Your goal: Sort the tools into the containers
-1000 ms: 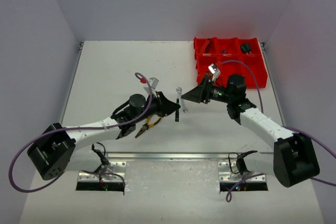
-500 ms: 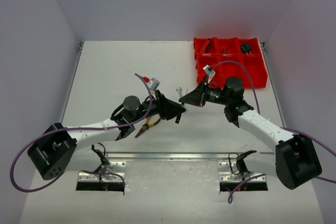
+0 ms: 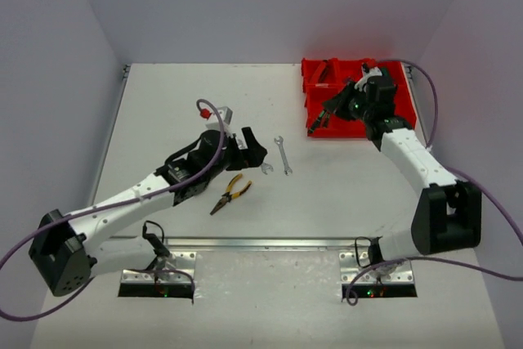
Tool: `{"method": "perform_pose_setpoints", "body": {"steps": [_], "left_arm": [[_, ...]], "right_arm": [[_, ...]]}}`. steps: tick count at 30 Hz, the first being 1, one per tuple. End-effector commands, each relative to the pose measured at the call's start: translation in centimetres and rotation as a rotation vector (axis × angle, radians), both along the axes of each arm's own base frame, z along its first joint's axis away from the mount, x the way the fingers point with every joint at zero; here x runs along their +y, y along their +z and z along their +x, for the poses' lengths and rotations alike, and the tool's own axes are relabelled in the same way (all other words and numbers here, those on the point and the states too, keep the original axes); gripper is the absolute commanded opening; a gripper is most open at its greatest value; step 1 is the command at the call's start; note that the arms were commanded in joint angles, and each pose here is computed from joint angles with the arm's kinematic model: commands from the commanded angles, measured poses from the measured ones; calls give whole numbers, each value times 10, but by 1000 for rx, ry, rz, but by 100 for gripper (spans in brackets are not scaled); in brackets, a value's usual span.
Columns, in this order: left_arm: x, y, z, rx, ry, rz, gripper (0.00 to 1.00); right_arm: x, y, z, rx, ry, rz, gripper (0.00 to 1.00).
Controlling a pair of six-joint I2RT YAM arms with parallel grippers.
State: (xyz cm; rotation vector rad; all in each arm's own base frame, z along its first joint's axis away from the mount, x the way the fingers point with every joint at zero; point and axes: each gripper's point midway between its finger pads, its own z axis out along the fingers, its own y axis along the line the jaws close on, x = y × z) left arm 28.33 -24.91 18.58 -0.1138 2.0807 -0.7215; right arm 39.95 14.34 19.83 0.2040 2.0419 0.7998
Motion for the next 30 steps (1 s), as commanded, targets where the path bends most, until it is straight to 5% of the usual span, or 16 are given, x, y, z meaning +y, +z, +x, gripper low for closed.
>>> {"method": "perform_pose_setpoints", "body": {"steps": [1, 10, 15, 18, 20, 26, 30], "left_arm": [[50, 20, -27, -4, 46, 126, 100], [107, 49, -63, -72, 47, 285, 100], [124, 60, -63, -131, 132, 250, 100], [127, 62, -64, -154, 146, 236, 100], [126, 59, -64, -144, 143, 240, 100], [116, 41, -59, -91, 117, 273, 100], [99, -4, -50, 68, 90, 363, 100]], "right_arm": [[-85, -25, 66, 76, -321, -237, 0], [-102, -45, 157, 119, -364, -390, 0], [-88, -51, 150, 123, -318, -341, 34], [-75, -49, 141, 128, -278, -287, 37], [-69, -39, 135, 121, -263, -260, 49], [-63, -4, 124, 99, -247, -248, 99], [-44, 16, 98, 71, -183, -248, 99]]}}
